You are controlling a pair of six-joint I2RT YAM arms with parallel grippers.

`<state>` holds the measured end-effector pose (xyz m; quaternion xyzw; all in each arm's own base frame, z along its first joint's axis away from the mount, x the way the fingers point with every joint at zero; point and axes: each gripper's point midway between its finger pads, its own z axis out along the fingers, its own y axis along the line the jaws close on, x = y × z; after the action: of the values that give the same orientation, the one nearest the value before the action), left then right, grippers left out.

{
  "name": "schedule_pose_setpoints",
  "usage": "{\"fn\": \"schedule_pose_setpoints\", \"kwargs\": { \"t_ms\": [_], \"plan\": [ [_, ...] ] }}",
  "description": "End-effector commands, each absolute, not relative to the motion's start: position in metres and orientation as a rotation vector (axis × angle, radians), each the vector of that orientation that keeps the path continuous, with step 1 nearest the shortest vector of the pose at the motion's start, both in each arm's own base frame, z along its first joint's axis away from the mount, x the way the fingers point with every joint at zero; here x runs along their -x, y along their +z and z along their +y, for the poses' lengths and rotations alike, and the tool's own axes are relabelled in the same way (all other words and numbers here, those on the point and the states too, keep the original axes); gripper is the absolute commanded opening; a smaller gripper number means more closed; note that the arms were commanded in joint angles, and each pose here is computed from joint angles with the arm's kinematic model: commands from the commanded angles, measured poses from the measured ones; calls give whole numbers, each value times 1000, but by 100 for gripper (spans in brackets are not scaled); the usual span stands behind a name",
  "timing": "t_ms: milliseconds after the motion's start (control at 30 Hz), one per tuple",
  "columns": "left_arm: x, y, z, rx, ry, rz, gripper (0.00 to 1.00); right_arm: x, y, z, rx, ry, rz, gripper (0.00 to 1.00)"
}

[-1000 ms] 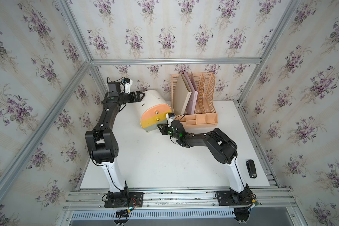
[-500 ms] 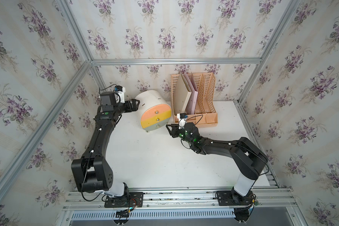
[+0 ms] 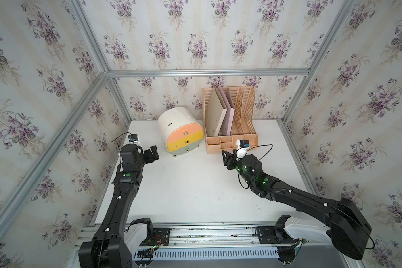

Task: Put the paint cans in the drawer according to color
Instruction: Reset both arms

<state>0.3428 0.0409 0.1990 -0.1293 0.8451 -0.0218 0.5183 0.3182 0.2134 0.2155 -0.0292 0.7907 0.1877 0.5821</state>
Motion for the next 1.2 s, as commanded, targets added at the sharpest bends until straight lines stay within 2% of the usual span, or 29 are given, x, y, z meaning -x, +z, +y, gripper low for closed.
{"fn": "schedule_pose_setpoints", "kwargs": {
  "t_ms": [0,100,200,433,567,900,1167],
  "plan": [
    [-337,198,69,407,109,1942,99,-319,204,155,-13,137,1828,79],
    [-329,184,77,432,168,1934,99,-318,198,112,-137,23,1792,96],
    [-326,172,81,419,212,1904,99,-316,195,83,-191,-30,1729,99],
    [-328,149,79,324,252,1890,99,-316,183,23,-237,-221,1643,100],
    [-334,141,74,286,229,1854,99,-316,181,-1,-292,-234,1587,100],
    [-354,126,58,251,94,1824,99,-303,176,-5,-164,-137,1419,100],
    [-368,119,66,262,145,1828,99,-334,153,2,-124,-126,1513,100]
  ]
}}
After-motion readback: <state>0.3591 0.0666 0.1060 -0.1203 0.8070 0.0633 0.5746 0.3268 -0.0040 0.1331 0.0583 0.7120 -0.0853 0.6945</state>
